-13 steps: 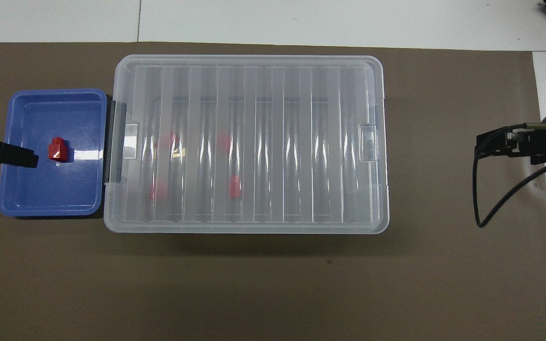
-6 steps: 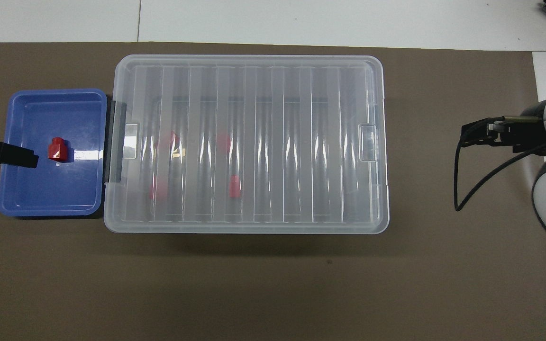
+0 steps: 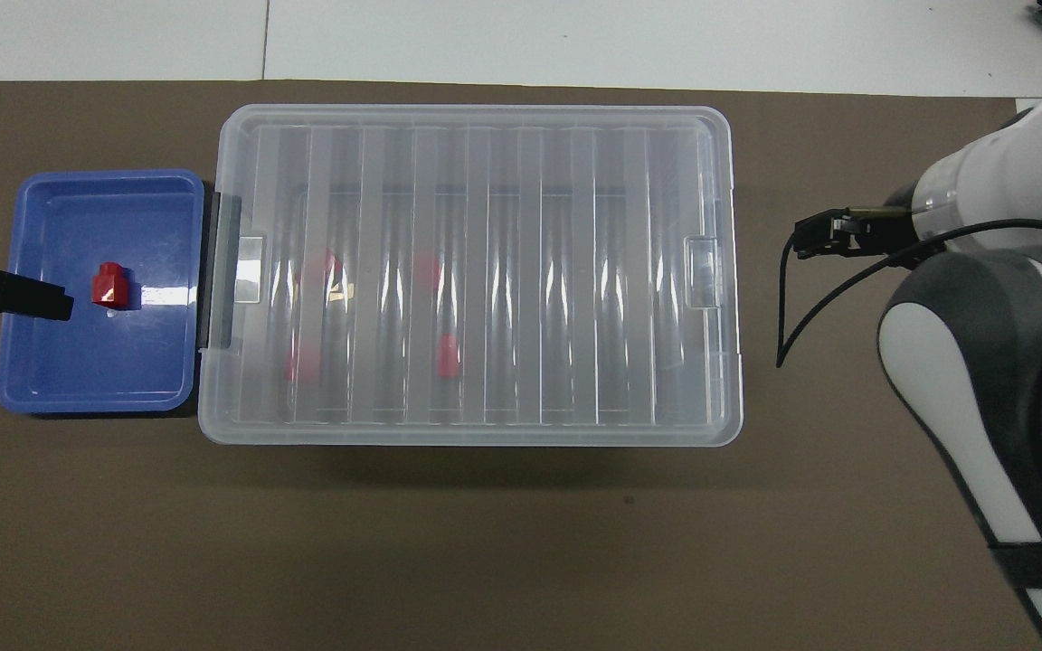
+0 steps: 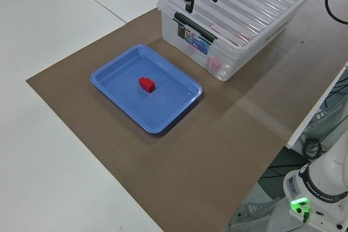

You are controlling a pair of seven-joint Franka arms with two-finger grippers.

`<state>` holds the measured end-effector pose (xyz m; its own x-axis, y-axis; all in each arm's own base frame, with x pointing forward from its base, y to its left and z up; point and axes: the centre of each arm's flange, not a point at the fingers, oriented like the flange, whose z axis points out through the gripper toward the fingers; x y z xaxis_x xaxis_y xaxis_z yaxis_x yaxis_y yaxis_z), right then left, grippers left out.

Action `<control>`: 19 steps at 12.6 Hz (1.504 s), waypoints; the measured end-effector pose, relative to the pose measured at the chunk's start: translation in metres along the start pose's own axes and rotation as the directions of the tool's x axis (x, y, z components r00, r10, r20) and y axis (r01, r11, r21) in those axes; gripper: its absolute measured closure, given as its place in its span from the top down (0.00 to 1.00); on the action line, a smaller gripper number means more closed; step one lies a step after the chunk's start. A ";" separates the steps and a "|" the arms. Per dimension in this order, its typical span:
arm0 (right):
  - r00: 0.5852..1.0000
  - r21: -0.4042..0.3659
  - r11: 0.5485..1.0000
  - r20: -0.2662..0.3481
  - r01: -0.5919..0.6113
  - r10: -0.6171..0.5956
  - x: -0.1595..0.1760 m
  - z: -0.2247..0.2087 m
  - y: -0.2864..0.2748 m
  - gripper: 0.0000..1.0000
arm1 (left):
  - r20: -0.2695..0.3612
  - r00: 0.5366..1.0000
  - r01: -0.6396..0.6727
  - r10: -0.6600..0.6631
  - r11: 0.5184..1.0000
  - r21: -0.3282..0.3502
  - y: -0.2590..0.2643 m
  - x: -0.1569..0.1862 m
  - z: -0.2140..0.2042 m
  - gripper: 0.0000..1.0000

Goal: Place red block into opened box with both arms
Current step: 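Move the right gripper to the near edge of the clear lid, then slide the clear lid toward the right gripper to open the box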

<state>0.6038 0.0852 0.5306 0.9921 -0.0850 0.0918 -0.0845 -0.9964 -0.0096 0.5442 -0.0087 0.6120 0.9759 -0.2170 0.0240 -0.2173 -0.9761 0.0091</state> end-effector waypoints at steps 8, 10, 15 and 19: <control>0.999 0.000 1.000 0.043 0.025 -0.025 -0.016 0.072 -0.066 1.00 | 0.000 1.000 0.000 0.000 1.000 0.000 0.000 0.000 0.000 1.00; 0.998 -0.006 1.000 0.052 0.020 -0.019 -0.018 0.073 -0.061 1.00 | 0.000 1.000 0.000 0.000 1.000 0.000 0.000 0.000 0.000 1.00; 0.997 -0.029 0.999 0.072 0.016 -0.014 -0.019 0.067 -0.042 1.00 | 0.000 1.000 0.000 0.000 1.000 0.000 0.000 0.000 0.000 1.00; 0.995 -0.031 0.998 0.085 0.048 -0.045 -0.019 0.069 -0.017 1.00 | 0.000 1.000 0.000 0.000 1.000 0.000 0.000 0.000 0.000 1.00</control>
<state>0.5932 0.1033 0.4601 0.9992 -0.0394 0.0076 -0.0396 -0.9989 0.0254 0.5442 -0.0087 0.6120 0.9759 -0.2170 0.0240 -0.2173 -0.9761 0.0091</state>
